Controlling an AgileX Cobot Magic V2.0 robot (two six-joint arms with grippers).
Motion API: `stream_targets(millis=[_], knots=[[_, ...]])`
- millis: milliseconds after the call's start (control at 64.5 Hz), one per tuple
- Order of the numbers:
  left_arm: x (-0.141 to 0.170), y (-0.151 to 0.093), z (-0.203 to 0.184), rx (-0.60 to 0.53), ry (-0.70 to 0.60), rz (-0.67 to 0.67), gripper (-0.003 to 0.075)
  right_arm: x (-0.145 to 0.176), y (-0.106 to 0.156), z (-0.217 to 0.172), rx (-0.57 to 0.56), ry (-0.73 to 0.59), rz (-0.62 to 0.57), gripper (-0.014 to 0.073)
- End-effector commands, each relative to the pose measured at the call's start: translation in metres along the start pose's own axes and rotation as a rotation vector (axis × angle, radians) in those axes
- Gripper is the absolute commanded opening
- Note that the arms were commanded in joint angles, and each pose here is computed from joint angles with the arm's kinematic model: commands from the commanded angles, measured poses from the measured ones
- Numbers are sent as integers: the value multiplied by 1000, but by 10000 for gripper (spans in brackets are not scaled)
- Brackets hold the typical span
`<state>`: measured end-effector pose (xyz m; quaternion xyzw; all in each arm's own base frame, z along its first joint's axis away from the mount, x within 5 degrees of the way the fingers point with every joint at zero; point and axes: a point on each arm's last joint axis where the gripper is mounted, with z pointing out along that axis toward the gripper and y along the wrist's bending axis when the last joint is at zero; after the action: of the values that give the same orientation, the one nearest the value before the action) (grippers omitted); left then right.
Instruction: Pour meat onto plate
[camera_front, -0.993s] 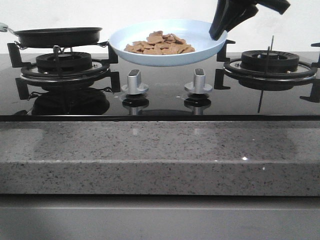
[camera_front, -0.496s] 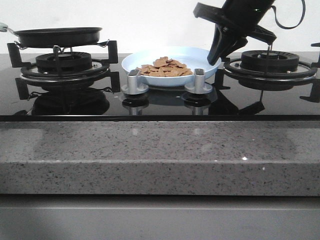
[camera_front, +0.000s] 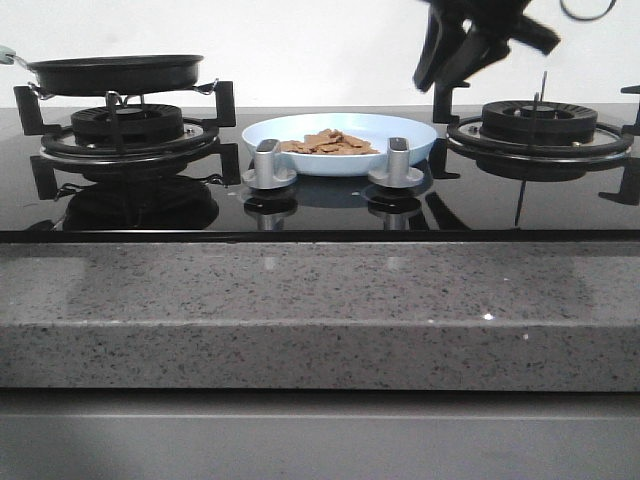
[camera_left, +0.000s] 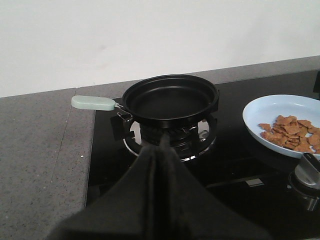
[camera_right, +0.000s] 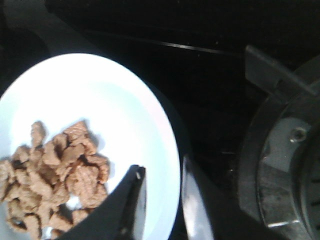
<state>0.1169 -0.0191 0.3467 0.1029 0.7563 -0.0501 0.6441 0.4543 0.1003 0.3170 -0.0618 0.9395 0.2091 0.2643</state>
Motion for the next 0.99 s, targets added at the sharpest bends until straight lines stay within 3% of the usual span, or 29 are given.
stream_targets(millis=[0, 93, 264, 481, 651, 977], knots=[[-15, 3, -2, -32, -86, -23, -20, -15, 17, -51, -30, -113, -37, 90], [-15, 3, -2, -32, -86, -23, -20, -15, 19, -56, -31, -99, -46, -79], [-15, 3, -2, -32, -86, -23, -20, -15, 23, -66, -27, -117, -57, -60], [-15, 3, -2, -32, -86, -23, -20, -1, 32, -121, 88, -230, -129, -60], [-15, 3, -2, -32, -86, -23, -20, 41, 33, -158, 165, -345, -188, -60], [-15, 3, -2, -32, -86, -23, -20, 159, 22, -190, 246, -572, -235, -60]])
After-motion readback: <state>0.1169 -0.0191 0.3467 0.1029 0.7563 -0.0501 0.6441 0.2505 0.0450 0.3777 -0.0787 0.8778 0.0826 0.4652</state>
